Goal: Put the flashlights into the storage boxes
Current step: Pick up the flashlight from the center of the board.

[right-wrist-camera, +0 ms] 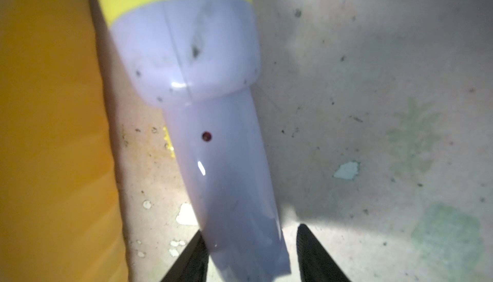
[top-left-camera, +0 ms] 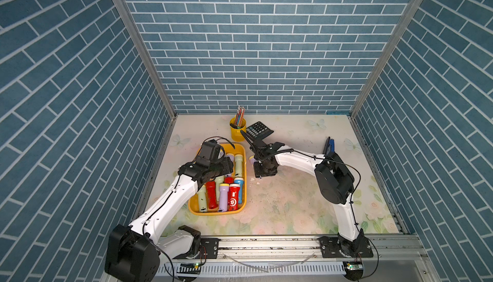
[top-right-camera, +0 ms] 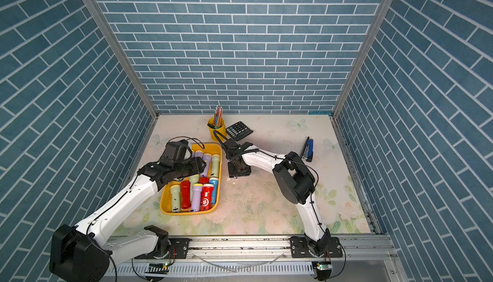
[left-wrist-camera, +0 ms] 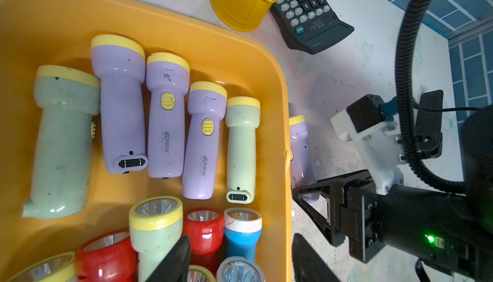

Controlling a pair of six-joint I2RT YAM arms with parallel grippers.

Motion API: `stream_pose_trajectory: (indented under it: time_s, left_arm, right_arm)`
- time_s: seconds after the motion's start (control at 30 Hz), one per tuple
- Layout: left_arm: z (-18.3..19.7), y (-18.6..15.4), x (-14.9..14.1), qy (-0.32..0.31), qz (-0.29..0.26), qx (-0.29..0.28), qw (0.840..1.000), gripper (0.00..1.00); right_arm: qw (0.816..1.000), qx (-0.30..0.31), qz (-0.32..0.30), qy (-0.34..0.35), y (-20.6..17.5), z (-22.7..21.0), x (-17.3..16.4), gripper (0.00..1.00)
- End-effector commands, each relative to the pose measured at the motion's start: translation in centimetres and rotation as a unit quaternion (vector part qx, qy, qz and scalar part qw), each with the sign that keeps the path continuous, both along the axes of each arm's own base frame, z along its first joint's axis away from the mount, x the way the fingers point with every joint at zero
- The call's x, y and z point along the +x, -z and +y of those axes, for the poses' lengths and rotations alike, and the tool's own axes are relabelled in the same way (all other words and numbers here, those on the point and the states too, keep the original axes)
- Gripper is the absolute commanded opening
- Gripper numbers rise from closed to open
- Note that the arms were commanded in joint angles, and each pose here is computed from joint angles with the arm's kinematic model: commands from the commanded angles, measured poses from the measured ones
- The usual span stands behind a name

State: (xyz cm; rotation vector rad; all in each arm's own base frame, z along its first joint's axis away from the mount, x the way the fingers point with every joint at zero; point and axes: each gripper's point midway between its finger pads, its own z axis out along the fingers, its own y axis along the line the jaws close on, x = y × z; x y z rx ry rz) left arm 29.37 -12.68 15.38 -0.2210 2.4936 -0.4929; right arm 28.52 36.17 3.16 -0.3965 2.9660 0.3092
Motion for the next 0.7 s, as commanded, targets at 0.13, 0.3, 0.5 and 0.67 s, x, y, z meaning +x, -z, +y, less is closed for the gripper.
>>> stream_pose_trajectory:
  time_s: [0.13, 0.3, 0.5, 0.67]
  left_arm:
    - [0.6, -0.1, -0.5, -0.007, -0.002, 0.002, 1.000, 0.61]
    - [0.1, -0.6, -0.5, 0.004, -0.008, -0.010, 1.000, 0.60]
    - [-1.5, -2.9, 0.3, 0.031, -0.063, -0.055, 0.996, 0.60]
    - [-3.2, -4.8, 0.8, 0.056, -0.110, -0.111, 0.986, 0.60]
  right_arm:
    - [0.999, -0.039, 0.016, -0.016, 0.9, -0.6, -0.2, 0.45]
    - [0.999, -0.028, 0.001, -0.020, 0.1, -0.9, -0.2, 0.38]
    - [0.997, 0.046, -0.054, -0.015, -3.3, -0.6, -0.1, 0.33]
    - [0.985, 0.128, -0.112, -0.021, -6.8, -0.4, -0.2, 0.31]
